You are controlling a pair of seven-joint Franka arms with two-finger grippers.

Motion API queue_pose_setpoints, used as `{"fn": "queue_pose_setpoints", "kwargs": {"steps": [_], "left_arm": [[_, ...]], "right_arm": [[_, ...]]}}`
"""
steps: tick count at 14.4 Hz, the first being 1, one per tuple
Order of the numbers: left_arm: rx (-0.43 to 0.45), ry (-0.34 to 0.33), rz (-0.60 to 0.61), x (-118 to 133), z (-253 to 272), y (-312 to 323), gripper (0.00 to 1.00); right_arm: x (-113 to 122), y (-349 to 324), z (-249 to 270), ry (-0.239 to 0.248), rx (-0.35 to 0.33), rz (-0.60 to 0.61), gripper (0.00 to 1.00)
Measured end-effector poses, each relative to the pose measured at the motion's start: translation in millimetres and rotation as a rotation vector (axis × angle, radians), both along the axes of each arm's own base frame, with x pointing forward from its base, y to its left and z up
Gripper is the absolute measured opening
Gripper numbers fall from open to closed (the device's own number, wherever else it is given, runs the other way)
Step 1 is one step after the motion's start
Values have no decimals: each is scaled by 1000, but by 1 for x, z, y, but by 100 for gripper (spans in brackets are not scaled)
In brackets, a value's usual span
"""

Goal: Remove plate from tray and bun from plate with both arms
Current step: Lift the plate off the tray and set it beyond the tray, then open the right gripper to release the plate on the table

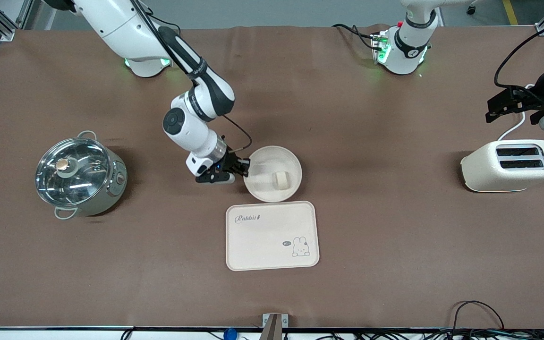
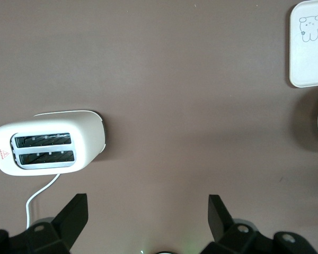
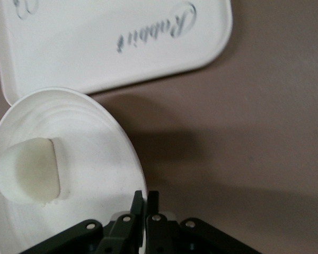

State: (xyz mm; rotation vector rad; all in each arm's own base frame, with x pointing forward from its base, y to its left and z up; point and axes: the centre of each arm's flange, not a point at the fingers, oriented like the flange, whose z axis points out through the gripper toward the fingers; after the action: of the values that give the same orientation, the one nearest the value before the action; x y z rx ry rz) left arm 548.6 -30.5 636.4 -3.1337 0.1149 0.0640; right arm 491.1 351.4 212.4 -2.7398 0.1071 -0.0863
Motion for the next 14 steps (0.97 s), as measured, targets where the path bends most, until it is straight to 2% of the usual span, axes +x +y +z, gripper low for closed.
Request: {"fn": "queue_pose_setpoints", "kwargs": {"steps": [4,10,12,13,14], "left_arm": [[-1,5,0,1,-3,0,100],[-1,10,0,3,-5,0,100],[-1,9,0,3,-5,0,100],[-1,9,0,3,-5,0,100],[-1,9,0,3,-5,0,100]], "right_arm": [[-14,-5,-12,11,-23,43,4],[-17,-4,-14,3,-25,60,4],[-17,-4,-14,0,-24,58,7],[-17,-4,-14,-1,-24,57,13],[-17,-4,-13,-1,-24,56,24]]}}
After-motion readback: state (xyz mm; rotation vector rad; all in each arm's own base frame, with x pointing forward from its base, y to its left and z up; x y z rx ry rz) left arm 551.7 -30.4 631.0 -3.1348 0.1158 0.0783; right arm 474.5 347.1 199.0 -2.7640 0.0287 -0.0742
